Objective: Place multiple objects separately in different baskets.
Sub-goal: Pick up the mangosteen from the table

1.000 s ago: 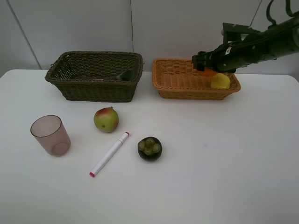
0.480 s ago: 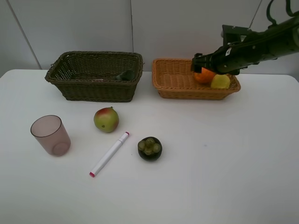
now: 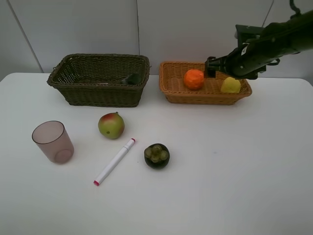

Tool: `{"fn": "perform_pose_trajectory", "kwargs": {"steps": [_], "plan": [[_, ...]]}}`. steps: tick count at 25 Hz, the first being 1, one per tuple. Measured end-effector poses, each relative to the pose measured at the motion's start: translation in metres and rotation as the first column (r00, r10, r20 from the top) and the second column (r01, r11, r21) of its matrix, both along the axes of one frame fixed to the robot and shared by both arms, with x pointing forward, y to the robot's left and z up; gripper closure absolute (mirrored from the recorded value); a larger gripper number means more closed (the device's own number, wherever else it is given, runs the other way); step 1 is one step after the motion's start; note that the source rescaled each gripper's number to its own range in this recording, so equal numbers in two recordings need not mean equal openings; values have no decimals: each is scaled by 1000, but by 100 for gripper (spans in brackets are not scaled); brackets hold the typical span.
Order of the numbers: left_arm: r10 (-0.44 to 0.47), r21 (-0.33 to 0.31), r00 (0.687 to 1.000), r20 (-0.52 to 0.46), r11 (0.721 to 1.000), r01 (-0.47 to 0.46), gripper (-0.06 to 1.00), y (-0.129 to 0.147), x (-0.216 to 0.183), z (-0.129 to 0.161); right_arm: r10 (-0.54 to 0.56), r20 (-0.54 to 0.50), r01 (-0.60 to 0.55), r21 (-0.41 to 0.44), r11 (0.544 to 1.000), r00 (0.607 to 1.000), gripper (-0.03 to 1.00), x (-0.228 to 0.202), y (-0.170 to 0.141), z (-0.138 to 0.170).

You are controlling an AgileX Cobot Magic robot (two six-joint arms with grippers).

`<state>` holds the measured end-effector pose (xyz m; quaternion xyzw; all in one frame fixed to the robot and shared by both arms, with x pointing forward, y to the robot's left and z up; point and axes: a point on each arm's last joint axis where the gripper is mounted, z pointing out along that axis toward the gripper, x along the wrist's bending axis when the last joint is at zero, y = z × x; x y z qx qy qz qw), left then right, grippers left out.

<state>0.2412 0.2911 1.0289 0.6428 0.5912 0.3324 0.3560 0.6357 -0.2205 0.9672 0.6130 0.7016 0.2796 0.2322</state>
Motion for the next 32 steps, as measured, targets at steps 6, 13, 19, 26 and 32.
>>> {"fn": "perform_pose_trajectory", "kwargs": {"steps": [6, 13, 19, 26, 32], "plan": [[0, 0, 1000, 0, 1000, 0, -6, 0, 0, 0, 35, -85, -37, -30, 999, 996, -3, -26, 15, 30], [0, 0, 1000, 0, 1000, 0, -6, 0, 0, 0, 184, -193, -199, -62, 978, 964, -3, -58, 71, 31], [0, 0, 1000, 0, 1000, 0, -6, 0, 0, 0, 356, -253, -388, -90, 917, 900, -3, -95, 126, 28], [0, 0, 1000, 0, 1000, 0, -6, 0, 0, 0, 484, -295, -531, -103, 841, 824, -3, -133, 170, 24], [0, 0, 1000, 0, 1000, 0, -6, 0, 0, 0, 540, -346, -606, -115, 787, 767, -3, -153, 194, 5]]}}
